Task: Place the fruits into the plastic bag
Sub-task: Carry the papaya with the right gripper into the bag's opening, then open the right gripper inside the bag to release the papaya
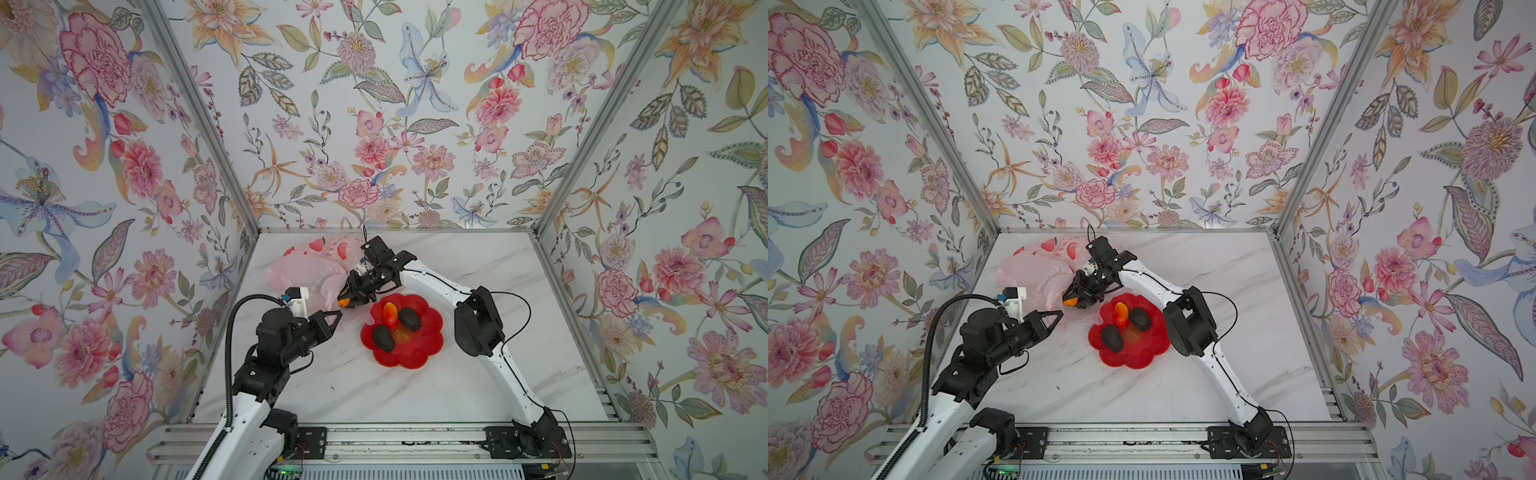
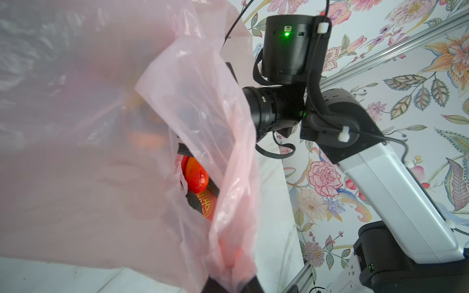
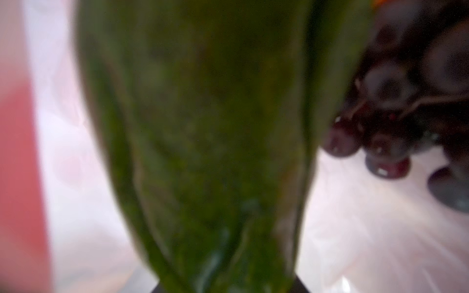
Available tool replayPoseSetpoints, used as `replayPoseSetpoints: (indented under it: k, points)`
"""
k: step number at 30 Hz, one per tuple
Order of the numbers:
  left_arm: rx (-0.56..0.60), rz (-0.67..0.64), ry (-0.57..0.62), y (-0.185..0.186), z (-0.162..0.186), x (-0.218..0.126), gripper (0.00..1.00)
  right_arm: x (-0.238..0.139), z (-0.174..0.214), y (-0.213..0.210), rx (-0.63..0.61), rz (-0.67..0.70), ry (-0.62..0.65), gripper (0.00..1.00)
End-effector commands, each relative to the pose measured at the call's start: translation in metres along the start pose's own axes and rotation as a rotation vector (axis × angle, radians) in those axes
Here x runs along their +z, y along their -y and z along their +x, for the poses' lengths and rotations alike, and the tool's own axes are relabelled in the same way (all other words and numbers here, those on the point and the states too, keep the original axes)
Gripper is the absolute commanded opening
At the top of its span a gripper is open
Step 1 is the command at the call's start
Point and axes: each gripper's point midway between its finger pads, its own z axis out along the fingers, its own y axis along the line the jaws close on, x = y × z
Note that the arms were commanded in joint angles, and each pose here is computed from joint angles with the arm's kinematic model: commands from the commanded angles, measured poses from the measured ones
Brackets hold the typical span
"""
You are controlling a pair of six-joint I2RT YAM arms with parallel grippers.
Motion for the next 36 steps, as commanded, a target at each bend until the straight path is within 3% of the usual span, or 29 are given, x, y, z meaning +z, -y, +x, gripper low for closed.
replayPoseSetpoints:
  k: [1, 14, 25, 34, 35, 36]
  points:
    - [0.024, 0.004, 0.004, 0.006, -0.006, -0.002, 0.00, -0.001, -0.040, -0.030, 0.007, -0.141, 0.163, 0.28]
    - [0.045, -0.004, 0.002, 0.010, -0.011, -0.001, 0.00, 0.029, -0.087, -0.011, 0.085, -0.182, 0.261, 0.31]
    - [0.059, -0.015, -0.019, 0.005, -0.007, 0.002, 0.00, 0.027, -0.091, -0.007, 0.082, -0.166, 0.265, 0.53]
    - [0.049, -0.016, -0.014, 0.003, -0.006, 0.002, 0.00, 0.012, -0.089, -0.020, 0.012, -0.150, 0.277, 0.80]
    - [0.045, -0.015, -0.012, 0.002, -0.006, 0.002, 0.00, 0.010, -0.088, -0.021, 0.003, -0.149, 0.276, 0.85]
    - [0.044, -0.013, -0.008, 0.002, -0.006, 0.002, 0.00, 0.007, -0.088, -0.023, -0.006, -0.146, 0.277, 0.99]
